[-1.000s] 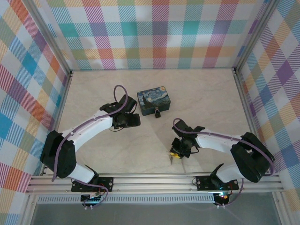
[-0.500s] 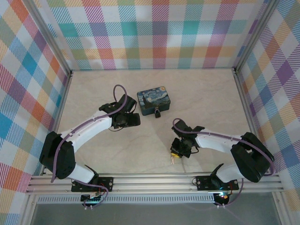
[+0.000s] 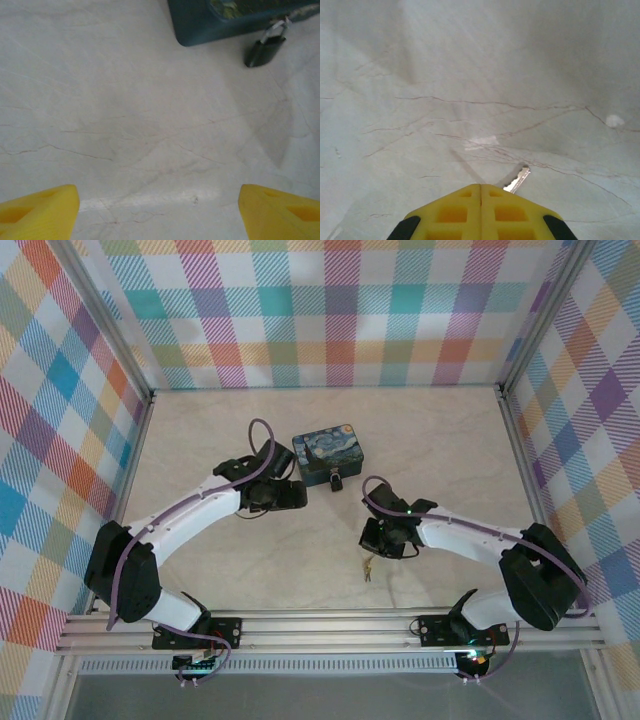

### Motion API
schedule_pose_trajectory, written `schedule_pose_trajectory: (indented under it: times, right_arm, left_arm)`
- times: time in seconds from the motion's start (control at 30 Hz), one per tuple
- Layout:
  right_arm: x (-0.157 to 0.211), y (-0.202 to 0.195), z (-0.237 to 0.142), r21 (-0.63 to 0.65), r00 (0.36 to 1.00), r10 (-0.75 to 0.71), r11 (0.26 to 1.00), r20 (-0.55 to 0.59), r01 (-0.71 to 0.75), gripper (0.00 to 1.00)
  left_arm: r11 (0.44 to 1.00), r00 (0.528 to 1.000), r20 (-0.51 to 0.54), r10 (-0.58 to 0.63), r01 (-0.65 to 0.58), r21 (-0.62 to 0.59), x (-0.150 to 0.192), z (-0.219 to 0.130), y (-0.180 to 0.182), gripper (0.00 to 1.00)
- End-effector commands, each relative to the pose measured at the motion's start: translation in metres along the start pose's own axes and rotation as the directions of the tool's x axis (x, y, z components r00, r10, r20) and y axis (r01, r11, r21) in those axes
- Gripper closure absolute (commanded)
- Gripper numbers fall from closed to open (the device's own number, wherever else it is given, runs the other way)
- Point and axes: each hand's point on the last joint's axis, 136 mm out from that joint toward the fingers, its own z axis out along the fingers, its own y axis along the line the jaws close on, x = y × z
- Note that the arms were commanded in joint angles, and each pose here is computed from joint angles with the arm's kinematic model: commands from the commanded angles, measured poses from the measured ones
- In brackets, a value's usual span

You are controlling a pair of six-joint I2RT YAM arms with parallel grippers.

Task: Unlock a padlock with a key

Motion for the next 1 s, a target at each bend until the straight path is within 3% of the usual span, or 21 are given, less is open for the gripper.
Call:
schedule_pose_trajectory:
  times: [0.0,0.13,0.3,0.7,0.97]
  right_arm:
    - [-0.005,0.004,-0.016,0.011,0.997,-0.078,0.997,0.014,0.078,0.91]
    - [0.008,-0.004,-0.02,0.018,0.998,-0.051,0.999,-0.039,0.051,0.73]
    - [0.025,-0.009,-0.011,-0.013,0.994,-0.077,0.997,-0.081,0.077,0.65]
    - [0.036,-0.013,0.017,0.086,0.982,-0.101,0.99,-0.161,0.115,0.66]
    - [0.027,-0.009,0.03,0.098,0.989,-0.089,0.99,-0.12,0.101,0.66]
  left_arm:
    - [0.996,0.998,-0.039,0.042,-0.038,0.085,0.006,-0.005,-0.023,0.17]
    - [0.996,0.998,-0.036,0.042,-0.039,0.079,0.006,-0.007,-0.022,0.17]
    - [0.996,0.999,-0.027,0.045,-0.043,0.075,0.003,-0.008,-0.023,0.17]
    - [0.998,0.999,0.01,0.048,-0.048,0.051,-0.003,-0.016,-0.017,0.17]
    - [0.998,0.998,0.038,0.048,-0.049,0.042,-0.004,-0.019,-0.014,0.17]
